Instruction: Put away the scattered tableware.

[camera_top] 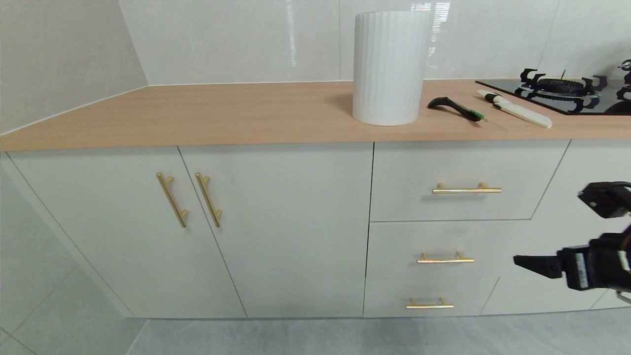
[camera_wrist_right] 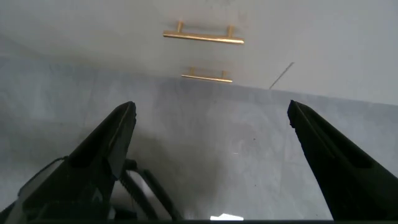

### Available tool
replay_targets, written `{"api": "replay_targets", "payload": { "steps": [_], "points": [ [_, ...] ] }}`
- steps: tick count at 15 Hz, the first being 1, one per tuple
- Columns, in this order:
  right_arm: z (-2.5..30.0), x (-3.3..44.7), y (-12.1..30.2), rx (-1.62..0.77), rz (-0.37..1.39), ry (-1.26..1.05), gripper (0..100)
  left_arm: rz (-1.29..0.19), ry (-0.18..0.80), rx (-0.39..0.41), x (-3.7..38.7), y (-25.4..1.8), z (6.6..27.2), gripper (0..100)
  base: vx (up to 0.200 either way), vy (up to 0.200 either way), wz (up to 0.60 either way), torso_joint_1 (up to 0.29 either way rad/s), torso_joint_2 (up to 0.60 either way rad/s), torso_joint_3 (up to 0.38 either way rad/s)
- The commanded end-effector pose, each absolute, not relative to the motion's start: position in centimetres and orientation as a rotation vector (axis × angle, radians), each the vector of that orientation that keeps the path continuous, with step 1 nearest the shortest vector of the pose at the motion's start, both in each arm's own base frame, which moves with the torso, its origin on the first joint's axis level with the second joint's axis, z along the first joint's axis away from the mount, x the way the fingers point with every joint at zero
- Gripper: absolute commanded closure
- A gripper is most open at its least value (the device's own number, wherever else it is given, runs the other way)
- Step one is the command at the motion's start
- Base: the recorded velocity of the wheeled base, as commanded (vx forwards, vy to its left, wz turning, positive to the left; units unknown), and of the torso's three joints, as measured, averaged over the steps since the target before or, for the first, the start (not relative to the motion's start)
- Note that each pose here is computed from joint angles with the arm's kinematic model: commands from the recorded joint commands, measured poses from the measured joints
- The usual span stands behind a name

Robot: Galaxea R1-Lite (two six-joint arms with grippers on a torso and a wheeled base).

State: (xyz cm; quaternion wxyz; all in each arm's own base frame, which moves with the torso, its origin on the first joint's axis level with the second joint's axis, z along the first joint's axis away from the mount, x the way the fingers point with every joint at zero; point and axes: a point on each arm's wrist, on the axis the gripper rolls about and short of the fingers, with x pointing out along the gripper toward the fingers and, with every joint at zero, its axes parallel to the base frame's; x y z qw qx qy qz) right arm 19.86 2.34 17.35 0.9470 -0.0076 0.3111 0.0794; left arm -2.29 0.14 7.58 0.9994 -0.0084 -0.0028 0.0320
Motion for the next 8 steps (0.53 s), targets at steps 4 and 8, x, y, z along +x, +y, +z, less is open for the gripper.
{"api": "replay_targets", "payload": {
  "steps": [4, 8],
  "points": [
    [6.8, 30.5, 5.5, -0.050, 0.209, 0.830, 0, 0.064, -0.005, -0.017, -2.3, 0.1, 7.6, 0, 0.000, 0.000, 0.00, 0.000, 0.00, 0.000],
    [2.0, 33.1, 5.8, -0.067, 0.164, 0.787, 0, 0.064, -0.005, -0.017, -2.3, 0.1, 7.6, 0, 0.000, 0.000, 0.00, 0.000, 0.00, 0.000]
  ]
}}
